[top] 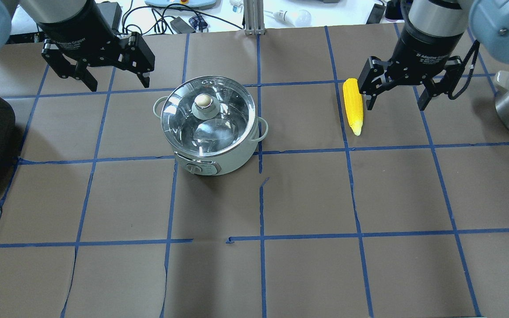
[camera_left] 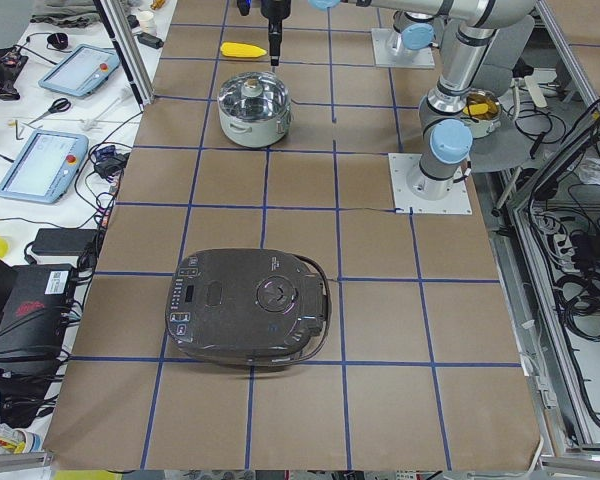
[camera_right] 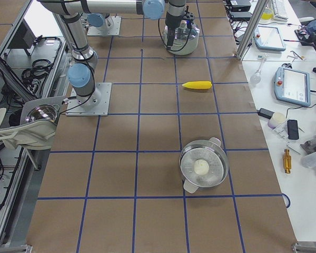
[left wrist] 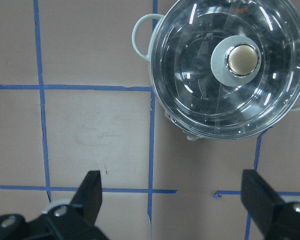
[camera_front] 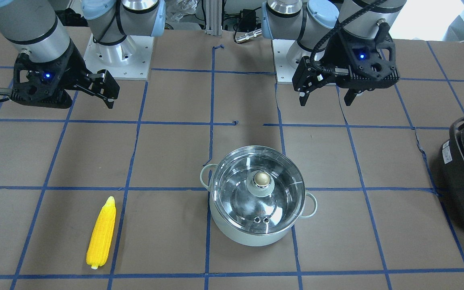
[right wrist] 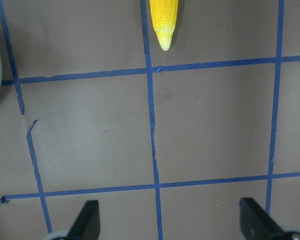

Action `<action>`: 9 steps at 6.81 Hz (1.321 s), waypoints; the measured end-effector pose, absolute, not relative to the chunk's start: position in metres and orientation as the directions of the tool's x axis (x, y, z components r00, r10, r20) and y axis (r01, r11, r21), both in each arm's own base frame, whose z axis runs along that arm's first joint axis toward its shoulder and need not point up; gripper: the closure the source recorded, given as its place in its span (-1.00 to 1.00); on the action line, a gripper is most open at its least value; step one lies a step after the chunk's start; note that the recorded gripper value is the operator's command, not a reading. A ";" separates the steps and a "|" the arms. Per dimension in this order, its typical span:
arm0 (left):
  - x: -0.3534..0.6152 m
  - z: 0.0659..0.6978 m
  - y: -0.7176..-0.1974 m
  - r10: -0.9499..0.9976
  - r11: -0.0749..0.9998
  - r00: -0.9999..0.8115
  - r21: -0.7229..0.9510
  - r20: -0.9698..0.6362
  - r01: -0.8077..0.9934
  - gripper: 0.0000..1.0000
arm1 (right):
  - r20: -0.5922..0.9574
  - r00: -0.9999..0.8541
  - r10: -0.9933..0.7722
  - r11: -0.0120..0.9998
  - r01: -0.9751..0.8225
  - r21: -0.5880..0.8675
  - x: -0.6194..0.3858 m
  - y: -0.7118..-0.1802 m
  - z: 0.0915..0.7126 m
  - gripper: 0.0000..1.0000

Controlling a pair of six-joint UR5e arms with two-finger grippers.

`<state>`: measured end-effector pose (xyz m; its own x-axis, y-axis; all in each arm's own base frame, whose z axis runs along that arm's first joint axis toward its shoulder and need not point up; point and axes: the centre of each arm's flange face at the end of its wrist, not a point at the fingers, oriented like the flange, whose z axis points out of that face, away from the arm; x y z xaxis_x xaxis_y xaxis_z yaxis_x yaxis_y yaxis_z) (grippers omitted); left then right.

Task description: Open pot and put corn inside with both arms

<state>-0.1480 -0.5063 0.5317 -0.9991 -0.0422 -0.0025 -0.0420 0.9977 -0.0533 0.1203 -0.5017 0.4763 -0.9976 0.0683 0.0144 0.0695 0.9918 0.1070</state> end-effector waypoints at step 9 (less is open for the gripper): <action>-0.153 0.526 -0.509 -0.034 0.999 -0.999 -0.038 0.008 -0.034 -1.00 | 0.013 -0.997 0.073 0.991 0.074 0.109 0.121 -0.503 0.475 -1.00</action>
<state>-0.1527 -0.5089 0.5265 -0.9994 -0.0341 0.0082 -0.0344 0.9987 -0.0382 0.1205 -0.5025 0.4746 -0.9972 0.0731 0.0125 0.0740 0.9913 0.1092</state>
